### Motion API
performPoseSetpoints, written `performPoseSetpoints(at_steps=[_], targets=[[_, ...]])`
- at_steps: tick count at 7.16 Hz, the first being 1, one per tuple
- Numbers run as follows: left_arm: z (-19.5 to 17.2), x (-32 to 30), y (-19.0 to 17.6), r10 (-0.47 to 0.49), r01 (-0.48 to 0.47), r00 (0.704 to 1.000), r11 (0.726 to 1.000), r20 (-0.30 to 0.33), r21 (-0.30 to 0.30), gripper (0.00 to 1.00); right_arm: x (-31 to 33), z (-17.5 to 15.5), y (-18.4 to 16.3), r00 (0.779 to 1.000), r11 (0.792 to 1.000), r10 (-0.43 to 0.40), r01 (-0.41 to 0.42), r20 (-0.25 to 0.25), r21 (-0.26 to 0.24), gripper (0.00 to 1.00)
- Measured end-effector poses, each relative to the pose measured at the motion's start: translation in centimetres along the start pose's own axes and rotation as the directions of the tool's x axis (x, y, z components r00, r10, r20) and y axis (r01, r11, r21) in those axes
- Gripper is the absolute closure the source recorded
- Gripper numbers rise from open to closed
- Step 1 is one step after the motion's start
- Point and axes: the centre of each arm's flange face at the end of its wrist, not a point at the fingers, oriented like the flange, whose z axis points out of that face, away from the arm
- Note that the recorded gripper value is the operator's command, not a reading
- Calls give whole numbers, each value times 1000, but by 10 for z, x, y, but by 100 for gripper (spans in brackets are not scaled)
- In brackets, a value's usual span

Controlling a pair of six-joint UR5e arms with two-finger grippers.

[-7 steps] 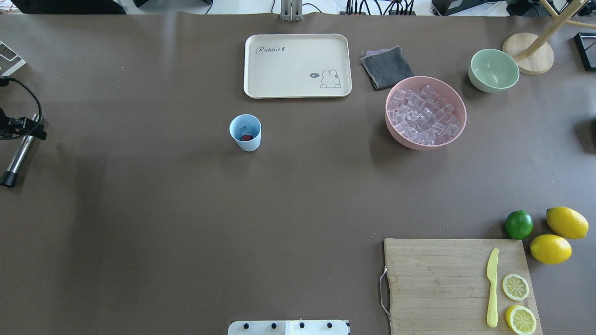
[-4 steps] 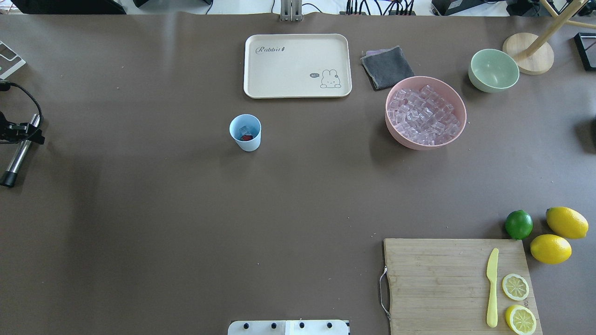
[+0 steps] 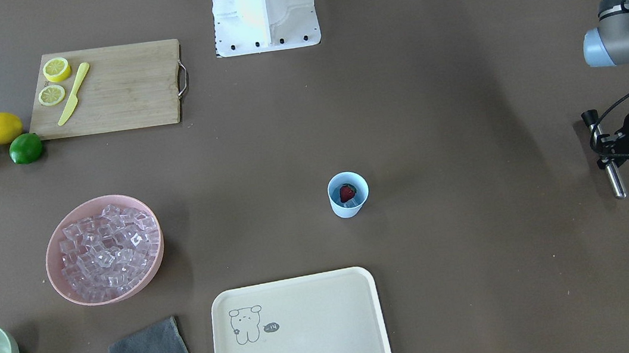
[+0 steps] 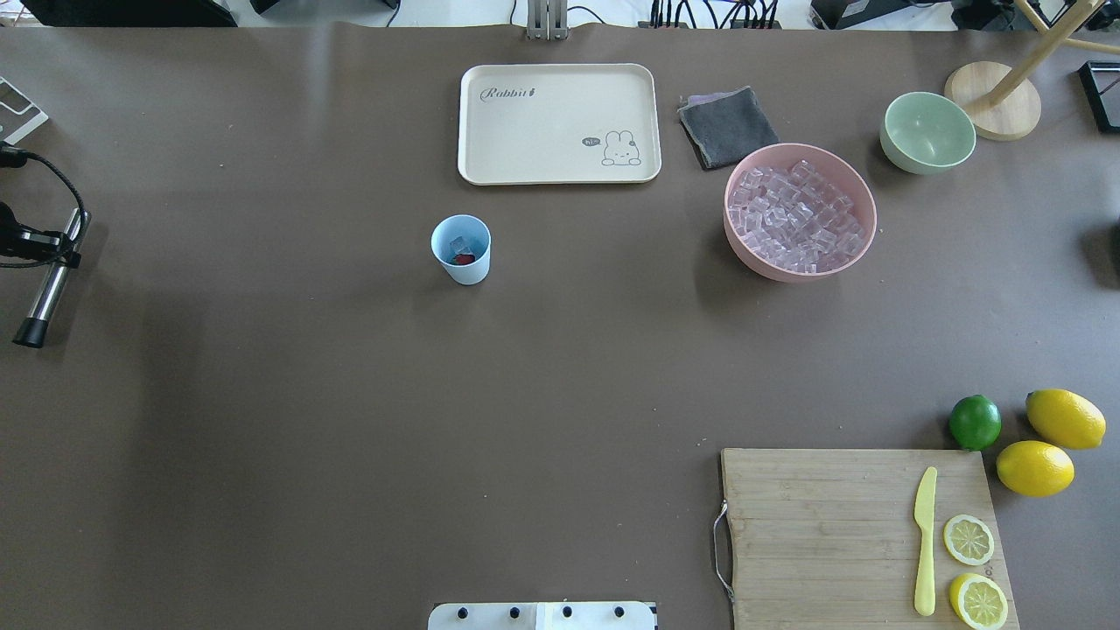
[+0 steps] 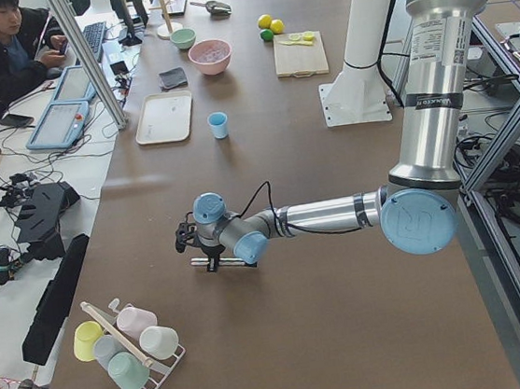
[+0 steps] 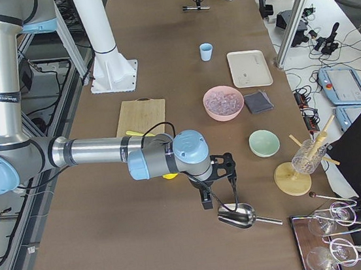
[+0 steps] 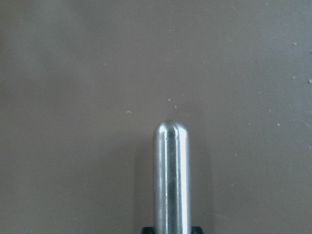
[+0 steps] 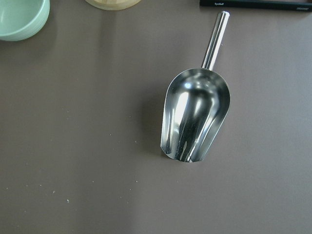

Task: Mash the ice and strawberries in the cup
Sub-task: 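Grasp the steel muddler upright with the left gripper and lift it, then carry the muddler with the left gripper over the light-blue cup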

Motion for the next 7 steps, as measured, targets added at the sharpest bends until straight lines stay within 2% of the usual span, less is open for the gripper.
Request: performPoseSetpoints(at_steps=[2, 4, 5, 6, 7], targets=[[-36, 38, -25, 36, -33, 999, 996, -40, 80, 100, 0, -1, 0, 1000, 1000, 1, -1, 0, 3, 0], [-75, 98, -73, 56, -39, 994, 984, -94, 174, 100, 1, -1, 2, 1000, 1000, 3, -3, -1, 2, 0], [-98, 135, -100, 79, -50, 991, 969, -111, 243, 100, 1, -1, 3, 1000, 1000, 3, -3, -1, 2, 0], [-124, 177, -120, 64, -19, 990, 944, -126, 329, 100, 1, -1, 4, 1000, 1000, 4, -4, 0, 1, 0], [-146, 229, -131, -1, 71, 986, 907, -167, 415, 100, 1, -1, 4, 1000, 1000, 5, -5, 1, 0, 0]])
